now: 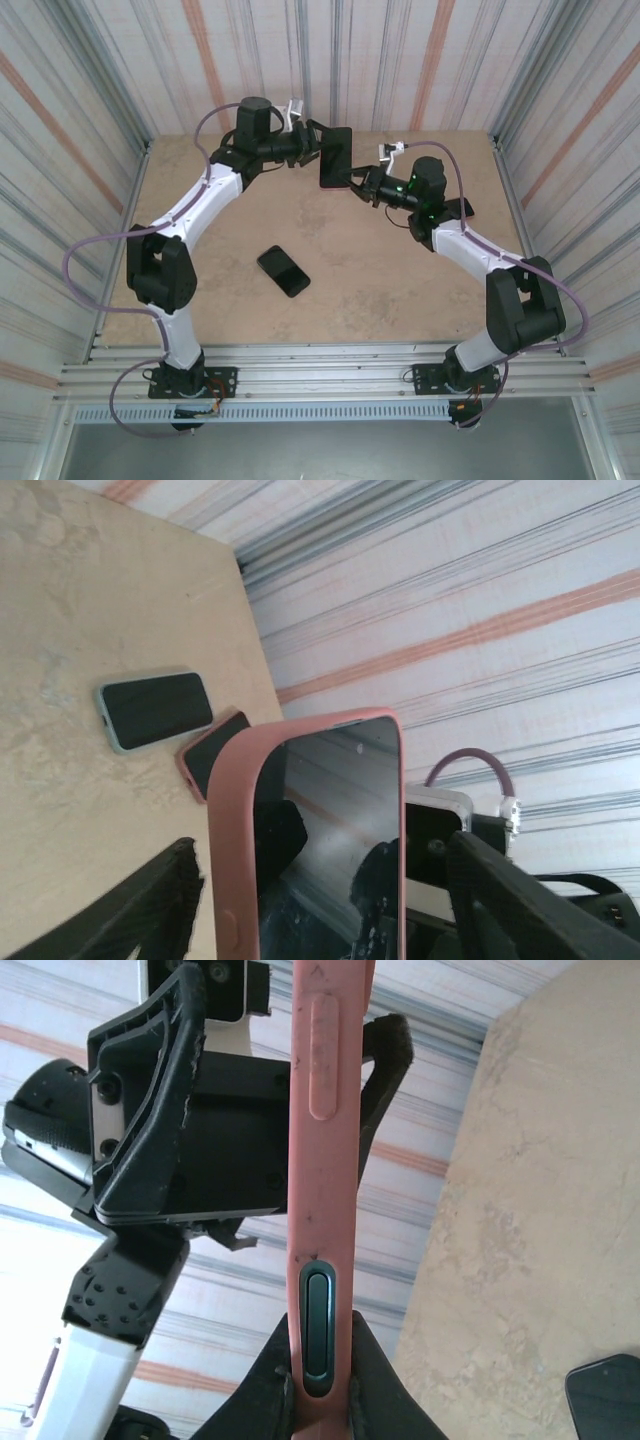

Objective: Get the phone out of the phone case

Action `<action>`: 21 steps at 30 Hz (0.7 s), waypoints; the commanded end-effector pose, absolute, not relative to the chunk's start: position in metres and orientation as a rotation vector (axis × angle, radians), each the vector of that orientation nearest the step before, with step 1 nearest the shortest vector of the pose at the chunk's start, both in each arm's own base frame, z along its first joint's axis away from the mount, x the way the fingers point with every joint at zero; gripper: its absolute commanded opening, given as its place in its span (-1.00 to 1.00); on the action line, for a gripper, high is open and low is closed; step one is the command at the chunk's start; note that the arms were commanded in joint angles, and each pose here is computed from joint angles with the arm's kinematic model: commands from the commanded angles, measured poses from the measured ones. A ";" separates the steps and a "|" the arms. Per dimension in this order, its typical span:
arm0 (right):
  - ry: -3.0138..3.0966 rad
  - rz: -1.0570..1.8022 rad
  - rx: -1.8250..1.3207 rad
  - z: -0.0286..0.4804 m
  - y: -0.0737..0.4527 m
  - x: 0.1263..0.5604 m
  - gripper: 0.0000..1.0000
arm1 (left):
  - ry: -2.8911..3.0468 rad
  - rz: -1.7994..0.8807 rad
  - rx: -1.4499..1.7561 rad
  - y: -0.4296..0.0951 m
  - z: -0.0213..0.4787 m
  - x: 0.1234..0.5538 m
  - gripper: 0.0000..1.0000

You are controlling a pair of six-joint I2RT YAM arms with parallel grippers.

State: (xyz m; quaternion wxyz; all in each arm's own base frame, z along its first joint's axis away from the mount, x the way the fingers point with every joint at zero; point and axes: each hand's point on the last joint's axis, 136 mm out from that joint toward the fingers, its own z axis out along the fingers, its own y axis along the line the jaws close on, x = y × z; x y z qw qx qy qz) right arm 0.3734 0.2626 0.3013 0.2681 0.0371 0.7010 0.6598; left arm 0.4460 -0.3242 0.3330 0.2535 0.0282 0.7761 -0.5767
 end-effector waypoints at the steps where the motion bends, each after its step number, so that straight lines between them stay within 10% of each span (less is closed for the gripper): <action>1: 1.792 1.850 0.019 0.337 0.259 0.364 -1.00 | 2.026 -1.652 0.167 -0.328 0.366 0.435 0.05; 21: 1.821 2.030 -0.002 0.342 0.269 0.351 -1.00 | 1.865 -1.813 0.187 -0.326 0.398 0.441 -0.68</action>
